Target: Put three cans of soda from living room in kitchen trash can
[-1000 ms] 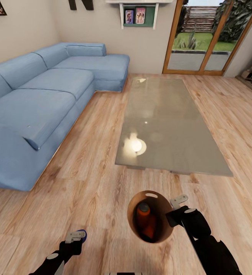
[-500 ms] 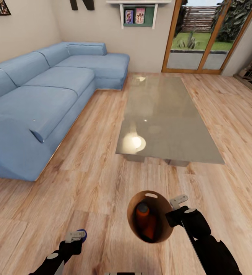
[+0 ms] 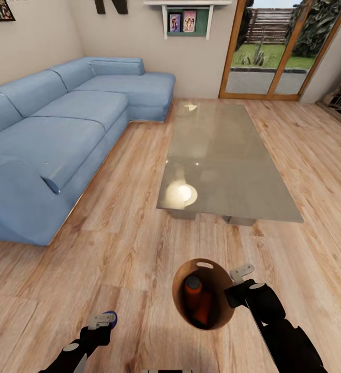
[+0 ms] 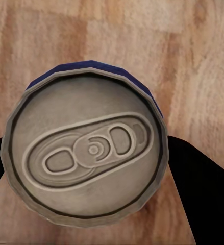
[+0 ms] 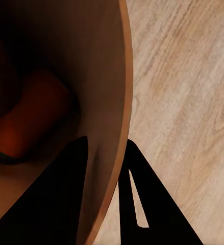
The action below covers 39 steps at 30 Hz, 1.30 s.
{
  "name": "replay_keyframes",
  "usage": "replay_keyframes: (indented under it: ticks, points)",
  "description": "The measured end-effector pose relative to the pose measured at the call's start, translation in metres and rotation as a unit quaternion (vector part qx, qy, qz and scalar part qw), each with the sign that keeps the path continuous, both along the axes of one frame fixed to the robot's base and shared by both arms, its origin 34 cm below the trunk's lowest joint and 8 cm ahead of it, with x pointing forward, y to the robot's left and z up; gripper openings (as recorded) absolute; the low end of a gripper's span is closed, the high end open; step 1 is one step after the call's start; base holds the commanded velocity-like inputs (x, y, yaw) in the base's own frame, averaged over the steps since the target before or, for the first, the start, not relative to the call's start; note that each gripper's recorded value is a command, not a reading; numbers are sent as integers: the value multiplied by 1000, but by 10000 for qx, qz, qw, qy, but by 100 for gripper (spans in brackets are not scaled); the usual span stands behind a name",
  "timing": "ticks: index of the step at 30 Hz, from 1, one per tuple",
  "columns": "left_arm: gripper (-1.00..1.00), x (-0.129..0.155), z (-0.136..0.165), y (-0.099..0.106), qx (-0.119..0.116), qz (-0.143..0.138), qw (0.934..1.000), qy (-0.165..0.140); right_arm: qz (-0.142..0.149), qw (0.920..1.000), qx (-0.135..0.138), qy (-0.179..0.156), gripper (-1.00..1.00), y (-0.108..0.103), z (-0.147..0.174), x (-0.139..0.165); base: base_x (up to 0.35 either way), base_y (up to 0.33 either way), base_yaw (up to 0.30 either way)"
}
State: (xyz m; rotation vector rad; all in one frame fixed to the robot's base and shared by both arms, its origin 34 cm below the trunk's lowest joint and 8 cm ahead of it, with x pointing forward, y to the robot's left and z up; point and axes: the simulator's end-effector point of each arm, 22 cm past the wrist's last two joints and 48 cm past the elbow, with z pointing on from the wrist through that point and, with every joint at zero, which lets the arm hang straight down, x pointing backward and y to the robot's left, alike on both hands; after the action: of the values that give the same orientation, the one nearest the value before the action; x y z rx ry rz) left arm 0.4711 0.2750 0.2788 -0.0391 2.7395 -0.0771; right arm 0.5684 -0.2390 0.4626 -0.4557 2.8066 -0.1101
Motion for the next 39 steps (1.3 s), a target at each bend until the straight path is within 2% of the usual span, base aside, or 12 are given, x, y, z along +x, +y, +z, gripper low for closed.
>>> replay_keyframes:
  ticks: [20, 28, 39]
  points:
    - [-100, 9, 44, 1, -14, 40, 10000, -25, 1, 10000, 7, -74, -100, 0, 47, 10, 0, 0, 0]
    - [-100, 9, 62, 1, -17, 46, 9999, 98, 0, 9999, 13, -136, -100, 1, 69, 15, 0, 0, 0]
    - [-100, 19, 89, 1, -15, 45, 10000, 15, 0, 9998, 14, -222, -100, 1, 98, 21, 0, 0, 0]
